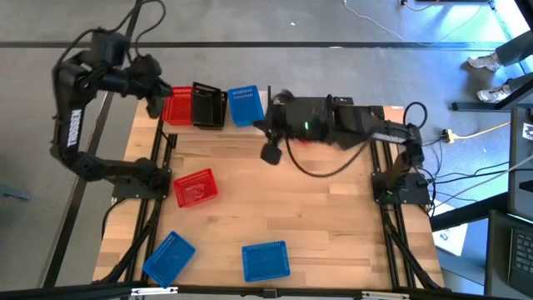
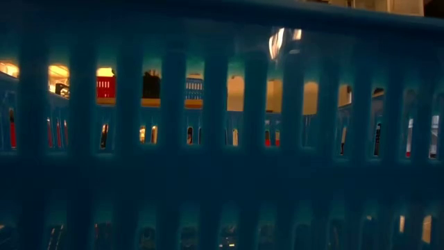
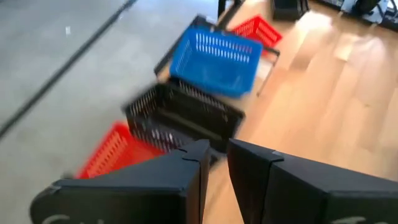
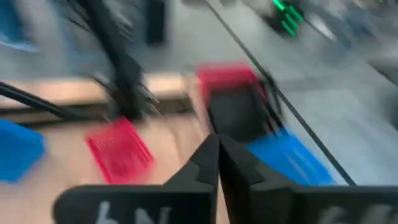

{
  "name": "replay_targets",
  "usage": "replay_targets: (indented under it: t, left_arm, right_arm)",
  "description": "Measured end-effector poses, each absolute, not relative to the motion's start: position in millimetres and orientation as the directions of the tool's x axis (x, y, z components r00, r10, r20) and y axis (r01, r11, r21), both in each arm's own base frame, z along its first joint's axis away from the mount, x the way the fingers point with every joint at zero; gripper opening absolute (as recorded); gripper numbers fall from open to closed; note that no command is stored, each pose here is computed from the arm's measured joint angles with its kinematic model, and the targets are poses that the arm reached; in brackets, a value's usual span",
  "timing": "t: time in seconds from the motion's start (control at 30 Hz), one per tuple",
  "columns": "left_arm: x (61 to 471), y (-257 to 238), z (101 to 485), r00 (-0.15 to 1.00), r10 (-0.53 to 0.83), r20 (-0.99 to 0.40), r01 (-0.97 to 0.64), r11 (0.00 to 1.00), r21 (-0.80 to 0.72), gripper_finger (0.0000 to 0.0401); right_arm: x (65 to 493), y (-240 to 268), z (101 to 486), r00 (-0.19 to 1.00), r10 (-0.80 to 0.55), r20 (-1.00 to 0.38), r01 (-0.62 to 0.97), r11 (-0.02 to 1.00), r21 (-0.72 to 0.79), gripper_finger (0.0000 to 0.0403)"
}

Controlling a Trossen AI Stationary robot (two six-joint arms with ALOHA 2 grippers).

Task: Stack baskets on shelf by color
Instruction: Stack the bottom black bin on the other black bin on the shelf

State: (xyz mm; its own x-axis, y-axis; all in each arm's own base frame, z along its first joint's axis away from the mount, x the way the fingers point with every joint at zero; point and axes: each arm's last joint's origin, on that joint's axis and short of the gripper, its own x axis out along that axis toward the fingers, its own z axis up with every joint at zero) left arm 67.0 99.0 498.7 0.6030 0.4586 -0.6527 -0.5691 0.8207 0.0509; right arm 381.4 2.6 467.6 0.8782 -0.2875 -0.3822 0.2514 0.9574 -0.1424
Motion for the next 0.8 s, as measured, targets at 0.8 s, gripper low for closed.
replay_targets:
  t: [0.8]
  left_arm:
    - [55.3,84.0,419.3,0.445,0.37,-0.816,-0.477,0.869,0.135,0.005]
  right_arm:
    - [469.4,-94.1,402.1,0.969,-0.056,-0.242,0.083,0.991,0.104,0.0]
